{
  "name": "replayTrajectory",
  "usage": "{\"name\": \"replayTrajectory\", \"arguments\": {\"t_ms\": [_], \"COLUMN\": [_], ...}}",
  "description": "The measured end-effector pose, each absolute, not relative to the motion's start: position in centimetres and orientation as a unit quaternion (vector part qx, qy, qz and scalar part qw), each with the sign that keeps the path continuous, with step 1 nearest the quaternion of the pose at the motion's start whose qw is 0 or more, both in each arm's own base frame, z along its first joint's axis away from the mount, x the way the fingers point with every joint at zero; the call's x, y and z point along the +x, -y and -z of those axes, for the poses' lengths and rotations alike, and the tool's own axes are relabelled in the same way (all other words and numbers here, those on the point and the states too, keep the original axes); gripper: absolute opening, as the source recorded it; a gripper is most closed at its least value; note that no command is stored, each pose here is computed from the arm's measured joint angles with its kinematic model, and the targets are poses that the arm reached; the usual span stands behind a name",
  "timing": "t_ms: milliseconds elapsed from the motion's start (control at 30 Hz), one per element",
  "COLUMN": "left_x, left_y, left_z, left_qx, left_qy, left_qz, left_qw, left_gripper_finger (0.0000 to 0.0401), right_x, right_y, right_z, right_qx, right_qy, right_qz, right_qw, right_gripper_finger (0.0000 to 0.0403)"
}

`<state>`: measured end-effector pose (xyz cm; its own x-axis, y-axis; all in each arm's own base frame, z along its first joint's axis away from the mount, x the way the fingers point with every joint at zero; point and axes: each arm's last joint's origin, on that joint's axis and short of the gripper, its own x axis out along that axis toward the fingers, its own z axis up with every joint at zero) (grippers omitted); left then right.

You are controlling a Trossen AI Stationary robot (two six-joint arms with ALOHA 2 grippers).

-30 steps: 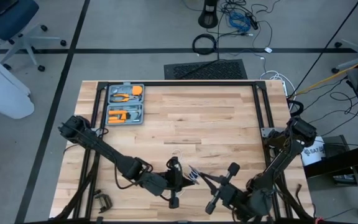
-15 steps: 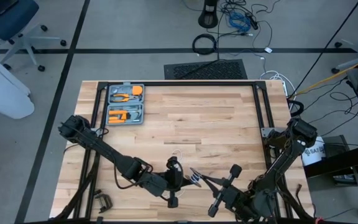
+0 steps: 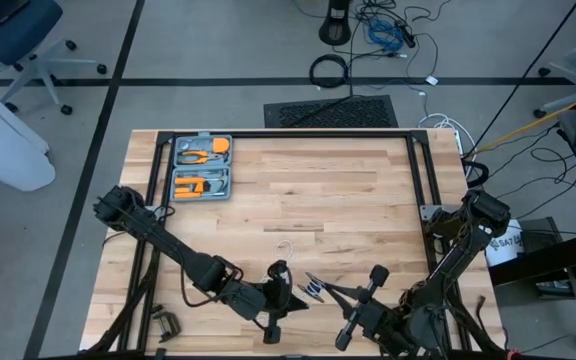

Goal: Coil cords
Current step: Coil the white wire on the spool

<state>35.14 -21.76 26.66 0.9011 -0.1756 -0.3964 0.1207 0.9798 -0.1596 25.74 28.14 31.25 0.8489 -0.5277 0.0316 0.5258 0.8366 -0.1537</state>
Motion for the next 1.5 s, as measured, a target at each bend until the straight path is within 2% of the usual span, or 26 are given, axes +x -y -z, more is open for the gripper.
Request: {"name": "replayTrajectory", "arguments": {"t_ms": [333, 633, 900, 1133, 1500], "left_x": [34.3, 33.7, 33.0, 34.2, 35.1], "left_y": [23.2, 24.5, 27.6, 29.4, 29.7], "left_z": [-26.5, -26.6, -22.9, -20.4, -16.7], "left_qx": [-0.05, -0.044, 0.036, 0.0, -0.026], "left_qy": [-0.21, -0.179, -0.173, -0.101, -0.119], "left_qz": [0.104, 0.068, 0.008, -0.025, -0.035], "left_qw": [0.971, 0.981, 0.984, 0.995, 0.992], "left_gripper_finger": [0.0108, 0.0114, 0.0114, 0.0117, 0.0209], "right_x": [25.6, 25.1, 25.1, 25.1, 25.2], "right_y": [-28.1, -28.5, -28.5, -28.6, -28.6], "right_z": [-31.5, -31.7, -31.7, -31.7, -31.6], "right_qx": [-0.081, -0.09, -0.09, -0.094, -0.098], "right_qy": [-0.007, -0.007, -0.007, -0.002, -0.004], "right_qz": [0.276, 0.268, 0.267, 0.256, 0.256], "right_qw": [0.958, 0.959, 0.959, 0.962, 0.962], "right_gripper_finger": [0.0, 0.0, 0.0, 0.0, 0.0]}}
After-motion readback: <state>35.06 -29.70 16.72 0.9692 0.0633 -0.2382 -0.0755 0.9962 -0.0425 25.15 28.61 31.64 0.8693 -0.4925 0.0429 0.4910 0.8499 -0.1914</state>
